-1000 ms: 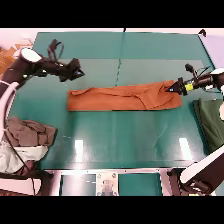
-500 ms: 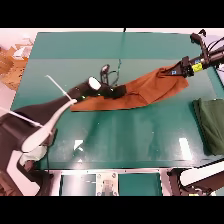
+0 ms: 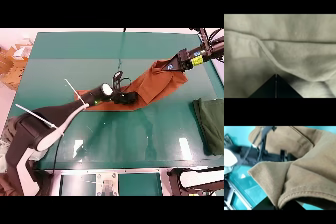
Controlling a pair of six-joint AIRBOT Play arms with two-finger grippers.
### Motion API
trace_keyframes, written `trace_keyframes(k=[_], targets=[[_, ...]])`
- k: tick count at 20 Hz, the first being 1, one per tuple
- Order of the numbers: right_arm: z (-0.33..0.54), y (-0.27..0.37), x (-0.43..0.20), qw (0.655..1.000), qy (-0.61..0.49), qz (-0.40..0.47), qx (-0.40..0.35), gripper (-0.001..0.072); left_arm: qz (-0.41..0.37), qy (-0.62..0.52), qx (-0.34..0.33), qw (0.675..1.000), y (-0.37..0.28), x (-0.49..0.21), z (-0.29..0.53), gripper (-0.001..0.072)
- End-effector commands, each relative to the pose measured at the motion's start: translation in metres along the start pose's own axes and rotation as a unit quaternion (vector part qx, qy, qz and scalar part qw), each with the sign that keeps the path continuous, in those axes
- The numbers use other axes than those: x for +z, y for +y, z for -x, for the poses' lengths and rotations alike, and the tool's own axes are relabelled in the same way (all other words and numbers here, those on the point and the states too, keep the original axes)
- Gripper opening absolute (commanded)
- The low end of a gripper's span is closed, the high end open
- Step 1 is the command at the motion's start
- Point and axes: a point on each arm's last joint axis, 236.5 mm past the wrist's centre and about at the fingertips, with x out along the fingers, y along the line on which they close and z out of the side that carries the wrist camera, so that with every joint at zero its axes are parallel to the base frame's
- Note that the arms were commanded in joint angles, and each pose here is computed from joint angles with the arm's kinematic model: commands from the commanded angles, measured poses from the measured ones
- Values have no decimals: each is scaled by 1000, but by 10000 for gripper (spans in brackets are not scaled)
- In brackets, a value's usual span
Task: Fold the shirts.
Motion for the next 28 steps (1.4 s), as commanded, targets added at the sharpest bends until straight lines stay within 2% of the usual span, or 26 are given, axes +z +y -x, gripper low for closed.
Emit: trace_keyframes(k=[1, 4, 7, 10, 14, 15, 16, 17, 18, 20, 23, 28], targets=[[-1, 5, 0, 1000, 0, -6, 1, 15, -69, 98, 31, 992, 27, 4, 60, 21], [-15, 20, 1, 1000, 11, -11, 7, 15, -112, 174, 158, 966, 99, 29, 175, 21], [-55, 55, 15, 1000, 2, -6, 18, 16, -78, 177, 268, 944, 156, 54, 283, 22], [-130, 98, 30, 999, -17, -3, 35, 16, -41, 122, 292, 948, 181, 77, 344, 22], [-291, 148, 35, 997, -63, 1, 51, 18, -1, 87, 305, 948, 212, 86, 380, 22], [-334, 163, 29, 995, -76, -9, 63, 119, 2, 85, 306, 948, 215, 87, 383, 22], [-374, 176, 19, 993, -86, -27, 78, 357, -8, 88, 305, 948, 216, 87, 384, 22], [-400, 185, 4, 992, -82, -36, 84, 497, -21, 93, 304, 948, 216, 86, 384, 22], [-413, 189, -9, 994, -71, -29, 81, 496, -25, 94, 301, 949, 215, 87, 383, 22], [-402, 177, -12, 997, -48, -9, 67, 496, -31, 91, 293, 951, 212, 88, 381, 22], [-331, 124, 5, 999, -3, -13, 40, 495, -32, 87, 287, 953, 209, 90, 379, 22], [-204, -10, 21, 995, 26, -96, -25, 495, -32, 87, 287, 953, 209, 90, 379, 22]])
